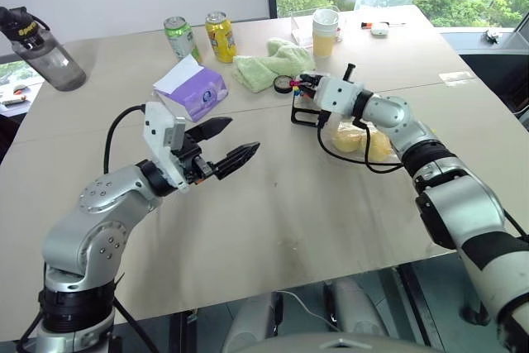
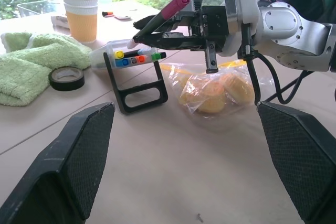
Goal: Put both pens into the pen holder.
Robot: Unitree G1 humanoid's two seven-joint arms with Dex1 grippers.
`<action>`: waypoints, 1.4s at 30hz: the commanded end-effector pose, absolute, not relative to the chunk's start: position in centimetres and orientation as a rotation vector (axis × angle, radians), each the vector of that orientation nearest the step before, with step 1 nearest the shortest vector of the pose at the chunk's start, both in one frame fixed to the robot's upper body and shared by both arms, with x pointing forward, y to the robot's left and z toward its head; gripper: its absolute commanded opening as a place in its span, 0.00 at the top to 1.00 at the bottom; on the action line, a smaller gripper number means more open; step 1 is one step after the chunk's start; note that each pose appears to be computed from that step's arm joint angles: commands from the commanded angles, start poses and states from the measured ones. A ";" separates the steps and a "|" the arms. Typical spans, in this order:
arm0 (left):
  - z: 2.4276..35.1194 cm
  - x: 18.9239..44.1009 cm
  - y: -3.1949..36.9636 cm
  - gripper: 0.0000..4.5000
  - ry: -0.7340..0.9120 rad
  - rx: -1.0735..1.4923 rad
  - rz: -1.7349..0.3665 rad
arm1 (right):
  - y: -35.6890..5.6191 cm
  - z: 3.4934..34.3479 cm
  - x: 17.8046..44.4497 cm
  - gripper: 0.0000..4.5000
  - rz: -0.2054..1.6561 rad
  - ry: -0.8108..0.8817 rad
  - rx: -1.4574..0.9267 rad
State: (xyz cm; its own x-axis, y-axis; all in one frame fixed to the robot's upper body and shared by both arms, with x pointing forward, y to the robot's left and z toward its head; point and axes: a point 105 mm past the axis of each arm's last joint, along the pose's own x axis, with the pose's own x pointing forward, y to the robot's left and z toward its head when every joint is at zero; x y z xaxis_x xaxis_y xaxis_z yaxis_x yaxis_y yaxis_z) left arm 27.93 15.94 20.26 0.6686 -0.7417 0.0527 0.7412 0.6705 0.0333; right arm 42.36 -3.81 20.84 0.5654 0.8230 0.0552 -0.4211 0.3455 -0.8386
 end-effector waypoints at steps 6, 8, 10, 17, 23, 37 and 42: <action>21.0 27.2 16.1 0.00 -0.091 0.053 -0.840 | -3.8 23.4 42.8 0.36 0.803 -0.574 -0.803; 21.0 27.3 16.4 0.00 -0.087 0.058 -0.838 | -3.9 23.6 42.9 0.28 0.799 -0.572 -0.792; 21.1 27.3 16.6 0.00 -0.089 0.059 -0.834 | -4.0 23.7 42.9 0.28 0.794 -0.570 -0.785; 21.1 27.4 16.3 0.00 -0.092 0.055 -0.841 | -4.0 23.8 42.9 0.28 0.793 -0.574 -0.780; 21.0 27.6 16.3 0.00 -0.093 0.057 -0.840 | -4.1 24.2 42.5 0.28 0.812 -0.601 -0.774; 15.2 24.2 18.7 0.00 0.099 0.122 -0.616 | -9.5 17.4 30.9 0.28 1.206 -0.170 -0.268; 11.2 21.7 19.7 0.00 0.206 0.161 -0.521 | -11.8 11.2 25.4 0.28 1.155 0.051 -0.205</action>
